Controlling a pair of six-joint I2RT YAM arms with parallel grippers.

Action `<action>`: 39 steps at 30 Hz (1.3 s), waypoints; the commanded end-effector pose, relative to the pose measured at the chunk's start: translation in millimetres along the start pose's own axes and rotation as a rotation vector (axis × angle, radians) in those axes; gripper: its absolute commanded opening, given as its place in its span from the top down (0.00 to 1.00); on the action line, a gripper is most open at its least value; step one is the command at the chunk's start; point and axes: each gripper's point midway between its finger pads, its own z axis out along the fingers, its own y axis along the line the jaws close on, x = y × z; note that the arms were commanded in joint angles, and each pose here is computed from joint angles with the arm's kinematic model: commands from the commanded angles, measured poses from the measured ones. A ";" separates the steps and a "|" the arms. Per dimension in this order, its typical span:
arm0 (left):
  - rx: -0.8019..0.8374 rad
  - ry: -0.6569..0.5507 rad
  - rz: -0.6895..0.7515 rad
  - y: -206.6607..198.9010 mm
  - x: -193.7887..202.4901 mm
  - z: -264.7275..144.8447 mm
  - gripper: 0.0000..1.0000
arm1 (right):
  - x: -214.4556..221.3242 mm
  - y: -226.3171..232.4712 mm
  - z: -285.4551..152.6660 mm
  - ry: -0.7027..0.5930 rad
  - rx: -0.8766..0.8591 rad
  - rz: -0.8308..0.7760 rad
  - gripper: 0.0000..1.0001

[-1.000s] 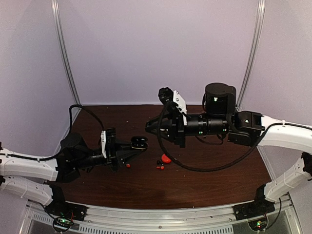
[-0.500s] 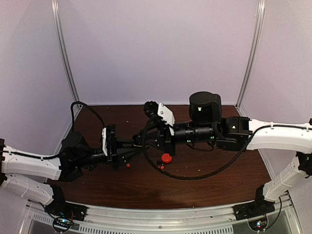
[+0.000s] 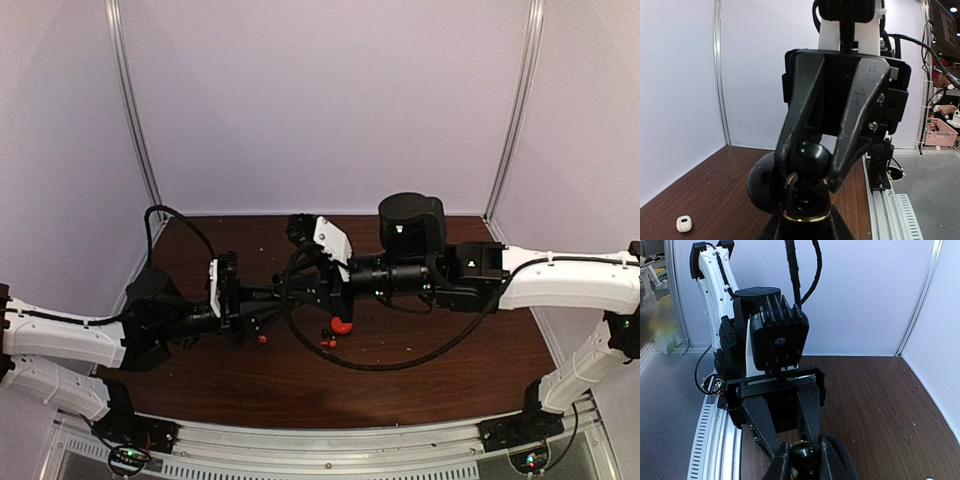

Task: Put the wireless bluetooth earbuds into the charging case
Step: Insert the left earbud into the left side groove of the charging case.

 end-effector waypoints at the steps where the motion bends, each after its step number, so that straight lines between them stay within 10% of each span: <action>1: 0.010 -0.083 0.026 0.6 -27.4 3.6 1.00 | -12.9 -4.1 4.1 -0.024 0.033 -0.028 0.85; 20: 0.017 -0.078 0.016 -0.1 -25.9 5.1 1.00 | -11.2 -4.5 11.9 -0.010 0.059 -0.051 0.84; 39: 0.015 -0.074 0.015 -0.5 -25.2 3.0 1.00 | 0.3 -2.0 8.9 0.035 0.065 -0.074 0.62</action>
